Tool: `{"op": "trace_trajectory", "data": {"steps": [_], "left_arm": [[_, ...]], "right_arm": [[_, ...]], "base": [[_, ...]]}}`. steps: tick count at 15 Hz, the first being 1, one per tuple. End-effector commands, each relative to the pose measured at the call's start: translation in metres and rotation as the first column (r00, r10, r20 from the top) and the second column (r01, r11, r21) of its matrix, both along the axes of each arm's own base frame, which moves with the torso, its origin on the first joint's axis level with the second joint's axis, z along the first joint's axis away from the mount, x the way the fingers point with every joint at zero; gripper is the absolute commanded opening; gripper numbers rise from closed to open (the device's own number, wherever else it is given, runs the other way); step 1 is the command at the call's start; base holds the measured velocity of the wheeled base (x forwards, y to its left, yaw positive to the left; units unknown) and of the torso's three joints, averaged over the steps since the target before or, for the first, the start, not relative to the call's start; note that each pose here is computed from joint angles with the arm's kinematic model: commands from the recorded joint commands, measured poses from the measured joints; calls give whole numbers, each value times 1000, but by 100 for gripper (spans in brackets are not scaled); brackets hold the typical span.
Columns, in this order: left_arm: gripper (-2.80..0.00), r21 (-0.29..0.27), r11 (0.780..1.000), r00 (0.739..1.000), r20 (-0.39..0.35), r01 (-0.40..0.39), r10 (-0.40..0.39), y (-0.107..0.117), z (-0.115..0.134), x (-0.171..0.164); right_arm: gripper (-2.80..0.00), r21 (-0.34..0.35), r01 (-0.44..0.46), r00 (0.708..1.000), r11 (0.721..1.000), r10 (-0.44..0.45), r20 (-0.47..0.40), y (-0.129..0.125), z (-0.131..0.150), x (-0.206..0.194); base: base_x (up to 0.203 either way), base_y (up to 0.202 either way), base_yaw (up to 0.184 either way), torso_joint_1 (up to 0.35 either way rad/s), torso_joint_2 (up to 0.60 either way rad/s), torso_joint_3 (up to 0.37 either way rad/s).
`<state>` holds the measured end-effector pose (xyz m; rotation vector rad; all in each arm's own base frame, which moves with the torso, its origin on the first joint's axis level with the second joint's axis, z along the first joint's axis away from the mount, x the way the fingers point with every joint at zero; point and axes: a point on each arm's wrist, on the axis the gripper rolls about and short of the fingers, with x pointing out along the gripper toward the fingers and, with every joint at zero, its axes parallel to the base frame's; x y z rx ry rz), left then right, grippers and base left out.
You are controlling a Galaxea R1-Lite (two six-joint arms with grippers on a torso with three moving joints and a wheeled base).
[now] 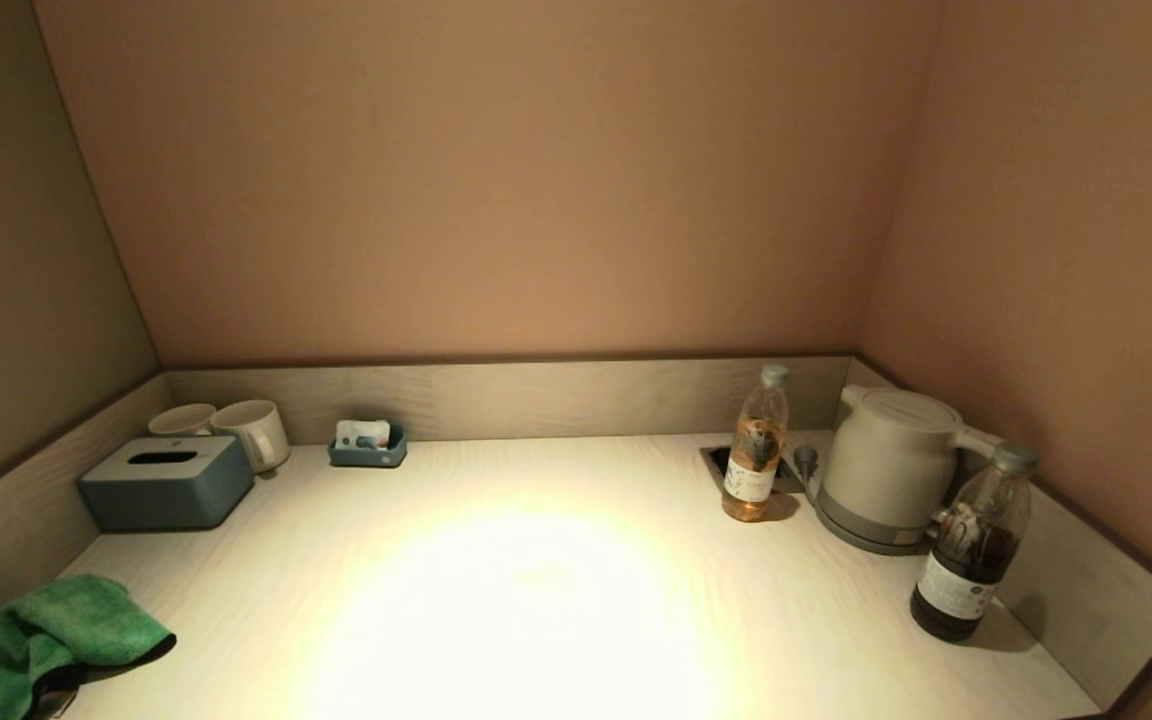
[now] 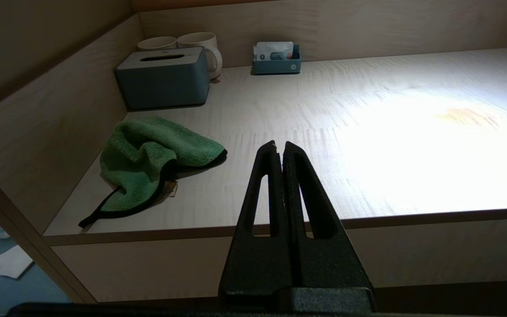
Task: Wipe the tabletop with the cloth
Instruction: Pick up the tablecloth
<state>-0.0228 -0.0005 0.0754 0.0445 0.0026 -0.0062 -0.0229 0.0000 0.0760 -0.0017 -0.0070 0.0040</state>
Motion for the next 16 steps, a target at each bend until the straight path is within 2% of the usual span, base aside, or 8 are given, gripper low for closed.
{"op": "trace_trajectory", "data": {"steps": [1, 4, 5, 7, 9, 13, 16], "left_arm": [[-280, 0, 1000, 1000, 0, 0, 0, 0, 0, 0], [-280, 17, 1000, 1000, -2, 3, -3, 0, 0, 0], [-280, 40, 999, 1000, -8, 4, -3, 0, -1, 0], [-280, 40, 999, 1000, -6, 2, -2, 0, 0, 0], [-280, -9, 1000, 1000, 9, -11, 11, 0, 2, -1], [-280, -24, 999, 999, 0, -40, 40, 1, 7, -2], [-280, -91, 993, 989, 113, -81, 91, 2, 57, -15]], "right_arm": [[-280, 0, -1, 1000, 1000, 1, -1, 0, 0, 0], [-280, 0, -1, 1000, 1000, 1, -1, 0, 0, 0], [-280, 0, -1, 1000, 1000, 1, -1, 0, 0, 0], [-280, 0, -1, 1000, 1000, 1, -1, 0, 0, 0], [-280, 0, -1, 1000, 1000, 1, -1, 0, 0, 0], [-280, 0, -1, 1000, 1000, 1, -1, 0, 0, 0], [-280, 0, -2, 1000, 1000, 2, -1, 0, 0, 0]], "base": [[0, 0, 0, 0, 0, 0], [0, 0, 0, 0, 0, 0], [0, 0, 0, 0, 0, 0], [0, 0, 0, 0, 0, 0], [0, 0, 0, 0, 0, 0], [0, 0, 0, 0, 0, 0], [0, 0, 0, 0, 0, 0]]}}
